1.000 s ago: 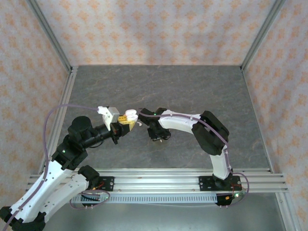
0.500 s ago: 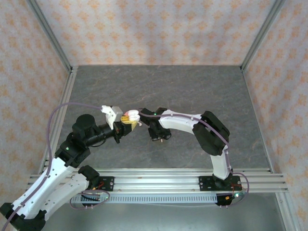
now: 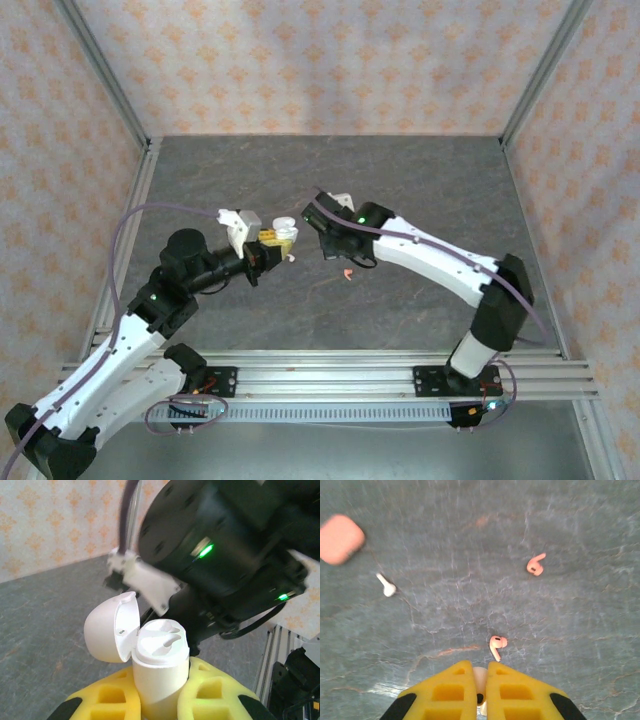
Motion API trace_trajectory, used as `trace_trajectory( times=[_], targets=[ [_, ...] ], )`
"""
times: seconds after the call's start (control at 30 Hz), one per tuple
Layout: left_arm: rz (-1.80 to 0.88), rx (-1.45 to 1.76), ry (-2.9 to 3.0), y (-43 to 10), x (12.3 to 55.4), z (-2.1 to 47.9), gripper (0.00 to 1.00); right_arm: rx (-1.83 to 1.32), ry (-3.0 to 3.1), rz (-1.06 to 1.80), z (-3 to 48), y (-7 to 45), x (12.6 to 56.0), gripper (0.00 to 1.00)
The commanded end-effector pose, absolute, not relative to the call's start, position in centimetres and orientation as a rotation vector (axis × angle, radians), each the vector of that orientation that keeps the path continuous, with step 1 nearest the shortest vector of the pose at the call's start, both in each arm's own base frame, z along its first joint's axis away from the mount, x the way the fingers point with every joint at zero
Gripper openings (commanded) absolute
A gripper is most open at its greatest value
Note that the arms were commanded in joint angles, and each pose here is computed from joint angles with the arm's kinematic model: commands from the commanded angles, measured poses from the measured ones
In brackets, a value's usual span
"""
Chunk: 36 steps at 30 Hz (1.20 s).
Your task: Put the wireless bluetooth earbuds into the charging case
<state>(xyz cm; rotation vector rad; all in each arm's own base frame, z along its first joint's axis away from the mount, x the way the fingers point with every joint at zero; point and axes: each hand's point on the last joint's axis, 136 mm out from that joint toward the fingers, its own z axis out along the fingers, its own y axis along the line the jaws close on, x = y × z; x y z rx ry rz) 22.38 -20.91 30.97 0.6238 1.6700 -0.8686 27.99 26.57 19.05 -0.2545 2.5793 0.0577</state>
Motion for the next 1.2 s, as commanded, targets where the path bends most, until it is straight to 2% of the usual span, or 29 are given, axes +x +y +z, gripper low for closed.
trace_trajectory(
  times=[0.0,0.23,0.47,0.77,1.17],
  targets=[
    [-0.88,0.614,1.586,-21.3,22.8,32.9,0.0,-0.214,2.464,0.045,23.4,24.8,28.3,0.1],
    [-0.907,0.621,1.561,-22.6,23.9,33.7,0.0,-0.18,2.301,0.159,29.9,23.5,28.1,0.1],
    [-0.894,0.689,1.548,-24.9,24.6,34.5,0.0,-0.19,2.197,0.207,32.3,22.5,27.7,0.1],
    [-0.874,0.707,1.525,-27.2,25.7,35.0,0.0,-0.171,1.994,0.481,37.6,22.4,26.0,0.1],
    [-0.902,0.681,1.462,-28.8,26.1,36.0,0.0,-0.39,1.791,0.821,41.6,26.2,22.8,0.1]
  ],
)
